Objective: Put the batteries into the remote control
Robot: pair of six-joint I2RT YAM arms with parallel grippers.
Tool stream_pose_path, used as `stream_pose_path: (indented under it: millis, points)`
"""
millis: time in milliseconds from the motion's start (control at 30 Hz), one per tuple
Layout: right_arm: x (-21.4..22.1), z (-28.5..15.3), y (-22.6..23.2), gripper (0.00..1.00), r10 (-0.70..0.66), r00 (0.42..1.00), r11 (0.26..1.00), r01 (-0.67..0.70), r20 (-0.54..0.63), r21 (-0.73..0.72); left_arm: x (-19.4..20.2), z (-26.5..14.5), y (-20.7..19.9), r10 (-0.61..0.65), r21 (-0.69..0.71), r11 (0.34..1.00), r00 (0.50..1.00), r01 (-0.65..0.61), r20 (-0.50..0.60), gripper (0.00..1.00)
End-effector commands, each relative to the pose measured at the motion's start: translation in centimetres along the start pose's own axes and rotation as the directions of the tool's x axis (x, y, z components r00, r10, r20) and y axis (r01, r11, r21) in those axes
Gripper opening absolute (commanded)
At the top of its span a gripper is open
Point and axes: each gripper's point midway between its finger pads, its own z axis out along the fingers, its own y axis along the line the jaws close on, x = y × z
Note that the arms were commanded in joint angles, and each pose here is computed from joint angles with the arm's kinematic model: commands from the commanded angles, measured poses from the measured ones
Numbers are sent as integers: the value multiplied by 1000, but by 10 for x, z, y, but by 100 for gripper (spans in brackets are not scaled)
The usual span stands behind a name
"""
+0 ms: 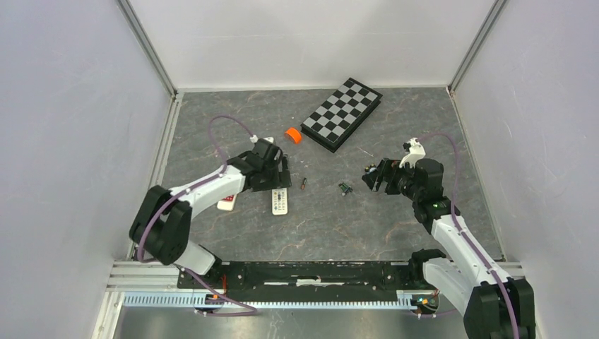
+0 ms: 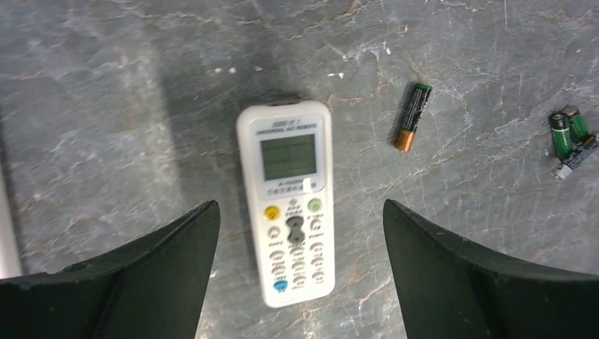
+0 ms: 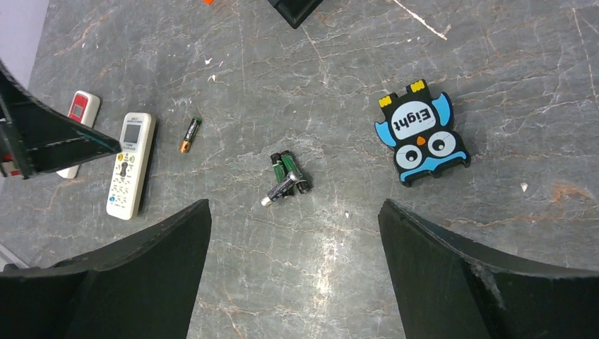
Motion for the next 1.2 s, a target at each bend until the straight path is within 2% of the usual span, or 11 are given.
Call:
stream_pose_path:
  millis: [0, 300, 433, 633, 733, 900, 1000, 1167]
  points:
    - [-3, 2, 5, 92, 15, 1000, 999, -14, 27, -29, -22, 18, -19, -17, -29, 999, 998, 19, 67, 88]
    - [5, 4, 3, 92, 28, 1000, 999, -28, 5, -31, -2, 49, -10, 30, -130, 991, 1000, -30, 2, 74]
    - [8, 5, 3, 90, 38, 999, 999, -38, -3, -33, 6, 54, -10, 39, -130, 991, 999, -42, -22, 53]
    - [14, 6, 9, 90, 31, 999, 997, -33, -24, -67, -4, 43, -20, 67, -86, 994, 998, -65, 14, 38]
    - [15, 7, 23, 92, 25, 999, 991, -27, -20, -129, -13, 27, -34, 80, -11, 997, 996, -79, 39, 35]
    - [12, 3, 73, 98, 4, 1000, 945, 5, 27, -327, -27, -8, -72, 89, 196, 975, 991, -106, 96, 35]
    - [4, -9, 107, 98, 24, 993, 890, 29, 111, -456, -35, -34, -94, 82, 320, 940, 987, -122, 135, 34]
    - [-5, -33, 155, 98, 86, 985, 778, 26, 148, -628, -47, -83, -130, 73, 522, 834, 973, -180, 219, 33]
